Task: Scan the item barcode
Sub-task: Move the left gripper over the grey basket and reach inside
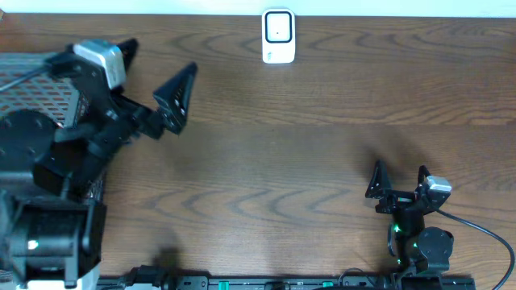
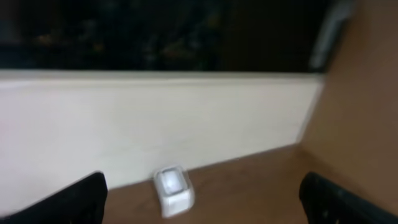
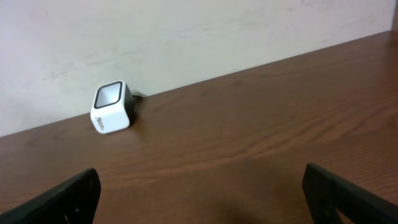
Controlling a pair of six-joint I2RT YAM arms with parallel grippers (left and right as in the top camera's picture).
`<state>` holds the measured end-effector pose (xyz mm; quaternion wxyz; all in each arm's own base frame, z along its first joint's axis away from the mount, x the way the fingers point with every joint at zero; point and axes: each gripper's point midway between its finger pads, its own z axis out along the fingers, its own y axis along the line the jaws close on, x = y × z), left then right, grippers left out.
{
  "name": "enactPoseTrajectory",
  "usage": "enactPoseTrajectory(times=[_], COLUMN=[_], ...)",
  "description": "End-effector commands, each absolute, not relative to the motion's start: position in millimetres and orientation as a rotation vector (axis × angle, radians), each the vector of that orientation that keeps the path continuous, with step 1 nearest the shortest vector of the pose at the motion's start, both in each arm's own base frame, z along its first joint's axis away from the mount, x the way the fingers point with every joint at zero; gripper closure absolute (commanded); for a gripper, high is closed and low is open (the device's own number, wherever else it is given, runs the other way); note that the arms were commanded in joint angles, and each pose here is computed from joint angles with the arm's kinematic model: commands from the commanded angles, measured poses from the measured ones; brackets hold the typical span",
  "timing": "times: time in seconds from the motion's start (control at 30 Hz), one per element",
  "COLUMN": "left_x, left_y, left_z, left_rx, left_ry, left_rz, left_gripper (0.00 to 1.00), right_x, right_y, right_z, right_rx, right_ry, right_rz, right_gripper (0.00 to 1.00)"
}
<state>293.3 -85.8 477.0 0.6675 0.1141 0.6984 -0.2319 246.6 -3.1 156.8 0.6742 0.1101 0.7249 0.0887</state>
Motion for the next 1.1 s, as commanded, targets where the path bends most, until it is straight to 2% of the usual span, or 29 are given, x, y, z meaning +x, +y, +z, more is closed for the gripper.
enactPoseTrajectory(times=[0.0,0.17,0.43,0.7,0.77,0.9,1.07], left_x=[302.3,294.8,283.0,283.8,284.1,267.8,260.0], left_y=[-37.7,-6.4,-3.1,5.4,31.3,100.5,139.3], left_z=[493.2,487.3,436.4,428.8,430.0,433.1,414.5], left_rx=[0.062,-0.025,-0.022,0.057,-0.086,-0.593,-0.886], left_ry=[1.602,1.681,1.892,1.924,1.919,1.808,1.75], left_rz=[-0.253,-0.051,-0.017,0.11,0.228,0.484,0.594], left_gripper=[0.03,0.03,0.03,0.03,0.03,0.01,0.02], right_x=[246.3,246.3,246.3,246.3,246.3,246.3,246.3], right_y=[-4.2,-4.2,-4.2,-4.2,-4.2,-4.2,-4.2], right_z=[157.0,157.1,157.1,157.1,157.1,156.9,156.9], right_rx=[0.244,0.244,0.244,0.244,0.244,0.244,0.244], right_ry=[1.629,1.629,1.629,1.629,1.629,1.63,1.63], right_rz=[0.184,0.184,0.184,0.184,0.184,0.184,0.184], right_gripper=[0.01,0.01,0.01,0.01,0.01,0.01,0.01])
